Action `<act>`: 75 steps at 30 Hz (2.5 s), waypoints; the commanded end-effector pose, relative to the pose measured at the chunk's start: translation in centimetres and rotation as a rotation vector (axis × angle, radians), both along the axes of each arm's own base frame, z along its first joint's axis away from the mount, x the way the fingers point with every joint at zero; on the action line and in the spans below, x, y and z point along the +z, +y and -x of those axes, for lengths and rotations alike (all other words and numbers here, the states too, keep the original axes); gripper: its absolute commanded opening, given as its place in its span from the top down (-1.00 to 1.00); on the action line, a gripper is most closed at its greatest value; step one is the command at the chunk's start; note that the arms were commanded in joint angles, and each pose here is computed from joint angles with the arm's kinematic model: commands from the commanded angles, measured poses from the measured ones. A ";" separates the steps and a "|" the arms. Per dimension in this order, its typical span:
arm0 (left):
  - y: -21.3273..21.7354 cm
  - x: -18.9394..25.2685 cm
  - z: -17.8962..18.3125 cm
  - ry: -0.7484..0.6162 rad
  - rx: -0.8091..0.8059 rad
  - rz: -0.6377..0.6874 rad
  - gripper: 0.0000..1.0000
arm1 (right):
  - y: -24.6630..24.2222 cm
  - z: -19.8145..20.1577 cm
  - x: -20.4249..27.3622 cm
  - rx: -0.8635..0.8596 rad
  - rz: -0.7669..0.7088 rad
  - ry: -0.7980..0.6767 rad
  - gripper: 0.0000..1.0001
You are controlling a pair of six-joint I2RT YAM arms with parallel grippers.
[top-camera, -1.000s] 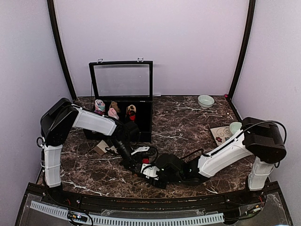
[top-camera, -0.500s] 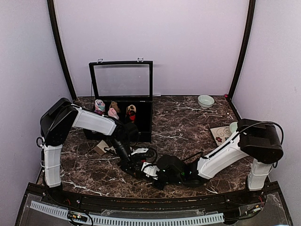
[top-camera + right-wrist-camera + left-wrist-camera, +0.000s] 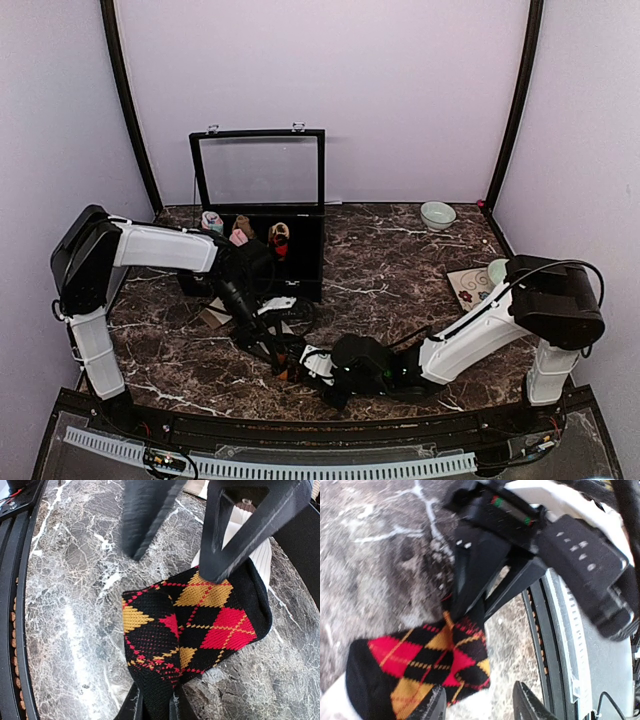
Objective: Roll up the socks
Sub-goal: Roll the sock at the center of the board.
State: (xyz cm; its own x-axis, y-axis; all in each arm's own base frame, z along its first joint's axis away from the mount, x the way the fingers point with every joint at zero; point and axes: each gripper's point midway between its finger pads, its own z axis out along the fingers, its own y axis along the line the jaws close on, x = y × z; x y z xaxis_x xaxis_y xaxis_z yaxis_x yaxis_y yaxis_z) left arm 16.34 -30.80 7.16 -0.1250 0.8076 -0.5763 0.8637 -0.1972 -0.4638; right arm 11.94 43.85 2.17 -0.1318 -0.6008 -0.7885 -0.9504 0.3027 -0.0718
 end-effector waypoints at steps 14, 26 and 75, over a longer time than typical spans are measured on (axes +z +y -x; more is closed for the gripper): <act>-3.1 -2.6 -4.0 -0.202 0.084 -0.014 0.49 | -7.9 2.4 -8.0 -0.134 0.423 0.059 1.00; -4.3 -6.3 -3.4 -0.213 0.032 -0.087 0.54 | -10.4 4.0 -7.5 -0.204 0.517 -0.004 1.00; -0.4 6.2 -15.9 -0.505 0.410 0.083 0.11 | -14.1 11.9 -15.7 -0.123 0.931 0.760 1.00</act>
State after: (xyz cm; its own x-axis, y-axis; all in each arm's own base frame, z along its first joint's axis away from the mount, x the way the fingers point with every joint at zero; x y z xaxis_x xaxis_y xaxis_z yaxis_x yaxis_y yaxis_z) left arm 32.64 -33.75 12.18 -0.0937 0.6967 -0.7112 0.9904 0.1382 0.0049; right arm 4.50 48.93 0.22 -0.4101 -0.7358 -0.5390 -0.8881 0.1876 0.4196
